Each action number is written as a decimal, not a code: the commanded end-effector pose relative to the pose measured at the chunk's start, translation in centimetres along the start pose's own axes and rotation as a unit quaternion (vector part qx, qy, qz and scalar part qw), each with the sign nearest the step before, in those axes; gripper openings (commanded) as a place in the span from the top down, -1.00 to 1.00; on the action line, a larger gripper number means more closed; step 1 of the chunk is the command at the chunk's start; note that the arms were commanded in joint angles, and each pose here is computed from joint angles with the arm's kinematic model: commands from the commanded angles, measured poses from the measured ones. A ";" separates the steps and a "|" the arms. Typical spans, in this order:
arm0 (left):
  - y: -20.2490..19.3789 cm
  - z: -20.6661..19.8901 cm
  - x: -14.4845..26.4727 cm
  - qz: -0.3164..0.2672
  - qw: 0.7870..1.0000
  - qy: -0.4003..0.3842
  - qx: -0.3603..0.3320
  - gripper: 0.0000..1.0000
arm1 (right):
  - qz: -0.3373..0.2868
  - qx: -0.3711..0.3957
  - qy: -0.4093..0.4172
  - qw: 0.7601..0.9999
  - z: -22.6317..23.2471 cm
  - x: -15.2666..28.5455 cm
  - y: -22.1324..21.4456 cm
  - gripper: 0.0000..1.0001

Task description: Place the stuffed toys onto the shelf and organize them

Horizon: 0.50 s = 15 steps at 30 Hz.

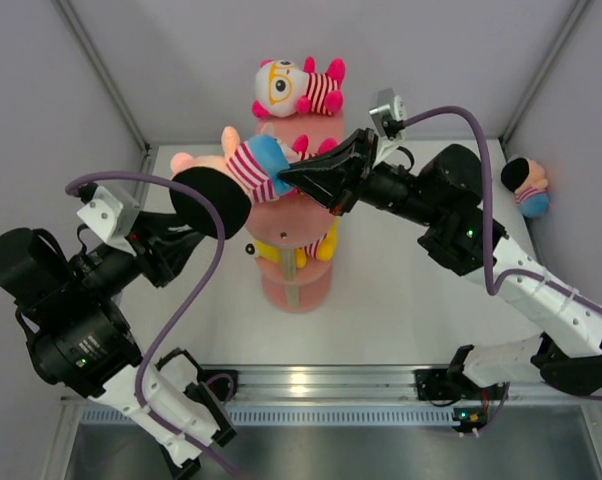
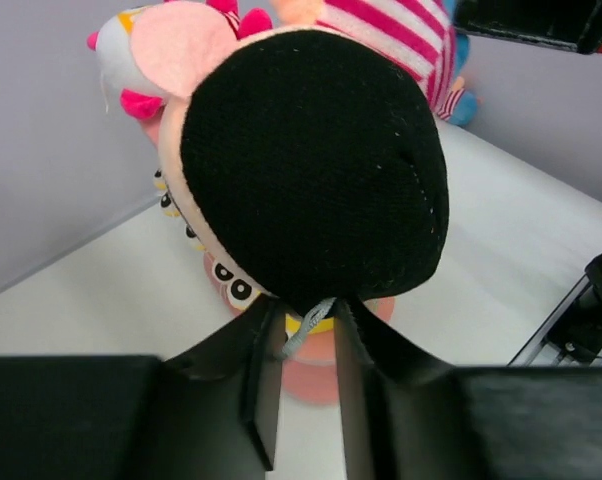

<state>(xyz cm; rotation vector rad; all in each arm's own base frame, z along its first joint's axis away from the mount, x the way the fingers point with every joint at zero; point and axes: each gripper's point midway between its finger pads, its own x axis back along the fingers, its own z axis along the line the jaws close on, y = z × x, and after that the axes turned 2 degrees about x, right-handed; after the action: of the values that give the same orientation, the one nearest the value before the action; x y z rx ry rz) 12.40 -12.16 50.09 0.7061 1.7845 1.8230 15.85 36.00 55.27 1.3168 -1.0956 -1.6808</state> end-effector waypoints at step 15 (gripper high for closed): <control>-1.9 -5.0 0.2 -0.037 0.991 -0.103 -0.070 1.00 | 0.122 0.086 0.018 0.989 3.8 7.9 -1.0 -0.64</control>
<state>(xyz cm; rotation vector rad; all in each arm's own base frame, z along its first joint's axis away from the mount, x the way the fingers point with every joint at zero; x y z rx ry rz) 13.36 -11.08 46.65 0.7180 1.7945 1.8461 10.90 33.25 49.12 1.2406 -1.2472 -1.3581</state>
